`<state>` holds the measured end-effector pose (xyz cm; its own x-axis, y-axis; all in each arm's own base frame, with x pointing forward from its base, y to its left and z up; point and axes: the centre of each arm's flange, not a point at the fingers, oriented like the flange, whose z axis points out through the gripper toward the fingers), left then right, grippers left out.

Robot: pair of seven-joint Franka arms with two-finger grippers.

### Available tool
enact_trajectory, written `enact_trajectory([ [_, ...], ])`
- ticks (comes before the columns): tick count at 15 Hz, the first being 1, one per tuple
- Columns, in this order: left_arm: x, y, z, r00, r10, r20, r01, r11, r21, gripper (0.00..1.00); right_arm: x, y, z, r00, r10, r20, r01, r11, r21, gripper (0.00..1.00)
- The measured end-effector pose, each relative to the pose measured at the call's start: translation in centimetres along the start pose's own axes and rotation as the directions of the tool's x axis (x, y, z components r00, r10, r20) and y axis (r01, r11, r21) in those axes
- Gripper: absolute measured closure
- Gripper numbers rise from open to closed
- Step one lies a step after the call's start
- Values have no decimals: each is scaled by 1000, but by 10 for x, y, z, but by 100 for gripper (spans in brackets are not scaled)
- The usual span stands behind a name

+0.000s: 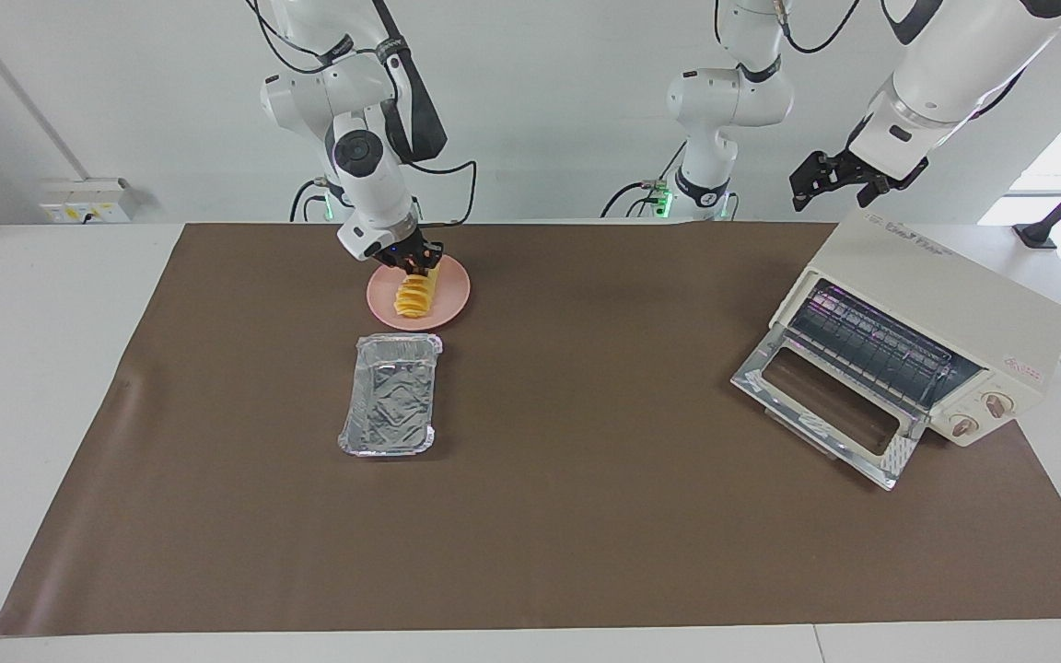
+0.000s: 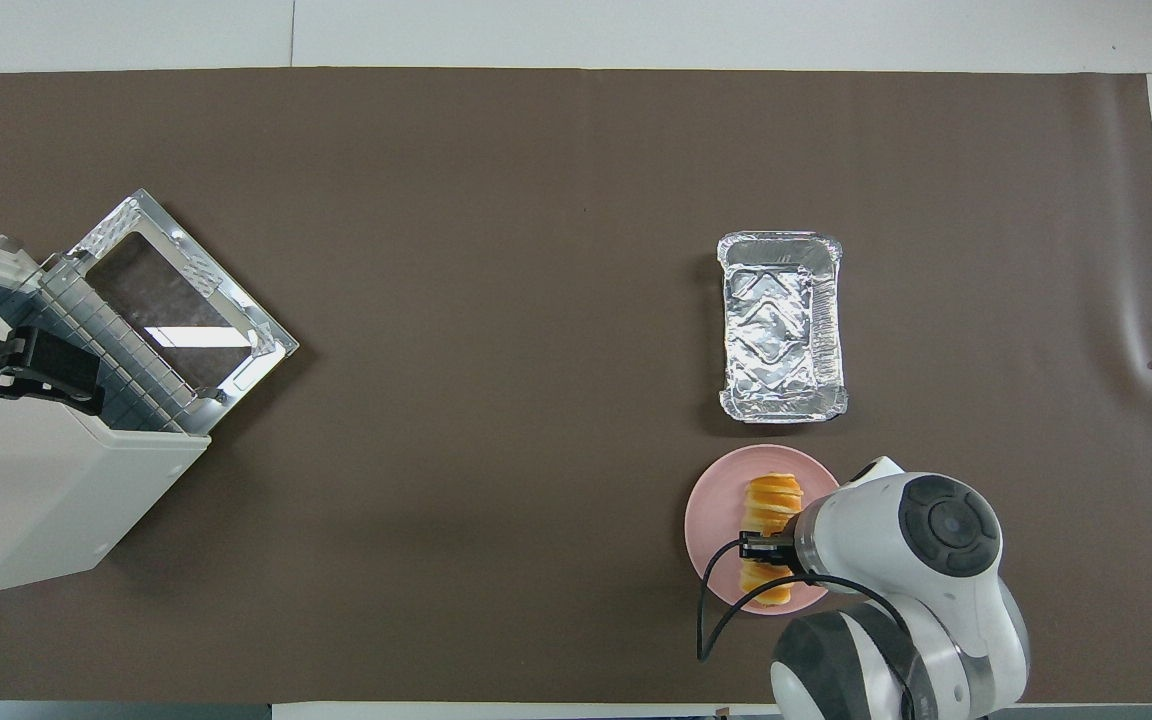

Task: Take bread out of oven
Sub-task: 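Lift the bread rolls and lower them onto the pink plate, then open the right gripper and release the bread onto the plate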

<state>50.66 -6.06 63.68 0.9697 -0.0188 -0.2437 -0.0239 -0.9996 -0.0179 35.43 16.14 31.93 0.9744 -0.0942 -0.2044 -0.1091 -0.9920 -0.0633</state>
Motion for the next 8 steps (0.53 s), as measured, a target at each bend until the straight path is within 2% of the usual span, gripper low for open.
enact_trajectory([
  [2, 0, 0, 0, 1000, 0, 0, 0, 1000, 0, 0, 4, -5, -13, 1000, -3, 4, 3, 1000, 6, 36],
  [5, 0, 0, 0, 1000, 0, 0, 0, 1000, 0, 0, 25, -8, -80, 1000, -7, 5, 7, 1000, 29, 6],
  [6, 0, 0, 0, 1000, 0, 0, 0, 1000, 0, 0, 35, -3, -109, 1000, -24, -16, 25, 999, 32, 0],
  [8, 0, 0, 0, 1000, 0, 0, 0, 1000, 0, 0, 51, 17, -158, 995, -73, -68, 74, 997, 15, 0],
])
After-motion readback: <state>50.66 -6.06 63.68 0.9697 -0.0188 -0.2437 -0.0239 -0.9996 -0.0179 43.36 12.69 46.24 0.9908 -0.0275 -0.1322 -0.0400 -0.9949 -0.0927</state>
